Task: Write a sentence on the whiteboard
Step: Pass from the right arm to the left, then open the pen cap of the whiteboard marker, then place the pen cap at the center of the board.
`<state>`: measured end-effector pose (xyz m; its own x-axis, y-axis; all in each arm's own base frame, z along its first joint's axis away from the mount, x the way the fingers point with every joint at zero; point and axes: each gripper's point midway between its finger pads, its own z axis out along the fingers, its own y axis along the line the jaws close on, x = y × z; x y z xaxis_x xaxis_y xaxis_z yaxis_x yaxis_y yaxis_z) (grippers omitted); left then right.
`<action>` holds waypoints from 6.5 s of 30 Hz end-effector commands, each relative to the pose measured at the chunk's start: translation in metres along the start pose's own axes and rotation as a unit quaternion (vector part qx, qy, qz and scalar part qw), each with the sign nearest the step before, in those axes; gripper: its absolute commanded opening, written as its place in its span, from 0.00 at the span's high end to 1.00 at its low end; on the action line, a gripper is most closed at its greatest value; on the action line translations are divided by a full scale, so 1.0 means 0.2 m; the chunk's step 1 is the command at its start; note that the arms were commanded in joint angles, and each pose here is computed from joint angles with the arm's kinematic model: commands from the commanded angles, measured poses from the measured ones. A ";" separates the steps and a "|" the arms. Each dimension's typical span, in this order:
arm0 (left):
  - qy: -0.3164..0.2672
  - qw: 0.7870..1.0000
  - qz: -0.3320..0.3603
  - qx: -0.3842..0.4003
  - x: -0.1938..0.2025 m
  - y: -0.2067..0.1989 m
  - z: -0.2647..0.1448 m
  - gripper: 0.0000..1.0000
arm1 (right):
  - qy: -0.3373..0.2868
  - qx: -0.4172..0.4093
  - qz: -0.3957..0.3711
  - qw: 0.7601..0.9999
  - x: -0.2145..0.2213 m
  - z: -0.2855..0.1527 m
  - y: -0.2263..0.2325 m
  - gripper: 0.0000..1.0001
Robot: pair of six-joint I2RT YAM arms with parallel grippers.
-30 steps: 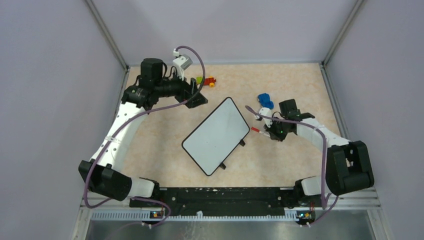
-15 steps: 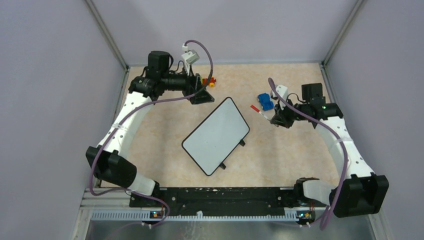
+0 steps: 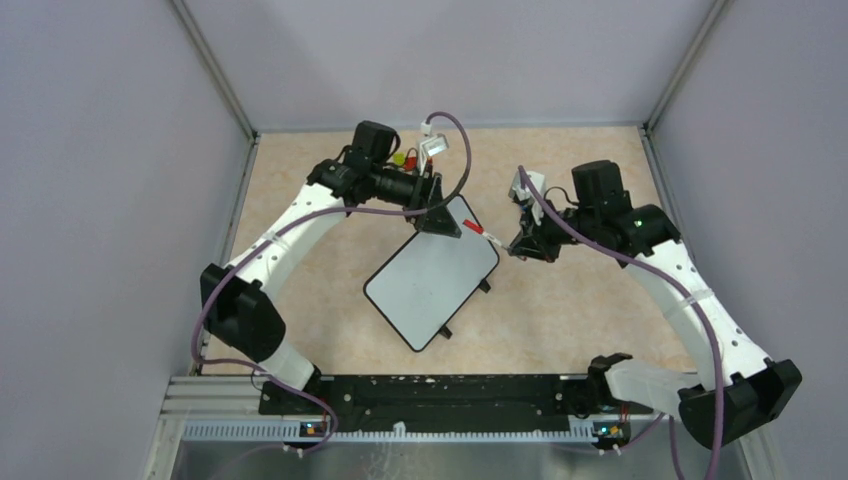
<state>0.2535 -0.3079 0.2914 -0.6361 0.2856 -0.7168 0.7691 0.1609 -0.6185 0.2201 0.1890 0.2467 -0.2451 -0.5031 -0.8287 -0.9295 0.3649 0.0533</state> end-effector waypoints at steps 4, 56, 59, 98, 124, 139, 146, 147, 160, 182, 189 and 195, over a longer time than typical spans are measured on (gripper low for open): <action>0.009 0.998 -0.008 0.055 0.04 -0.08 0.06 0.35 | -0.001 -0.002 -0.030 1.000 -0.10 0.00 0.08 1.00; -0.184 0.968 0.087 0.147 -0.16 -0.32 -0.29 1.00 | -0.250 -0.070 0.167 0.951 -0.76 -0.21 0.07 0.22; -0.196 0.965 0.078 0.155 -0.18 -0.35 -0.30 1.00 | -0.264 -0.117 0.182 0.940 -0.83 -0.22 0.11 0.24; -0.225 0.963 0.021 0.148 -0.27 -0.28 -0.15 1.00 | -0.248 -0.174 0.234 0.924 -0.87 -0.03 0.16 0.74; -0.226 0.967 0.009 0.118 -0.24 -0.20 -0.19 1.00 | -0.253 -0.148 0.240 0.925 -0.85 -0.06 0.10 1.00; -0.281 0.959 -0.014 0.036 -0.23 0.00 -0.57 1.00 | -0.264 -0.088 0.249 0.928 -0.71 -0.21 -0.05 1.00; -0.220 0.957 0.011 -0.189 -0.14 0.36 -0.79 1.00 | -0.230 -0.051 0.240 0.942 -0.53 -0.22 -0.10 1.00; -0.202 0.954 0.012 -0.220 -0.10 0.40 -0.80 1.00 | -0.223 -0.046 0.238 0.944 -0.51 -0.21 -0.09 1.00; 0.015 0.864 -0.047 -0.501 0.49 0.92 -1.15 1.00 | -0.155 -0.010 0.202 0.967 -0.19 -0.13 -0.11 1.00; 0.235 0.835 -0.119 -0.484 1.19 1.26 -0.96 0.84 | -0.132 -0.007 0.186 0.974 -0.04 -0.05 -0.14 1.00; 0.254 0.830 -0.117 -0.483 1.25 1.28 -0.92 0.82 | -0.134 -0.009 0.186 0.973 -0.04 -0.05 -0.13 1.00; 0.268 0.826 -0.117 -0.482 1.28 1.30 -0.89 0.80 | -0.133 -0.008 0.184 0.974 -0.04 -0.06 -0.12 1.00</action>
<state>0.3004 -0.0244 0.0181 -0.8589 0.4598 -0.2257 0.4730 0.8811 -0.0049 0.2415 0.1755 0.2500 -0.5373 -0.1152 -0.8355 -0.7665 0.4801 0.4267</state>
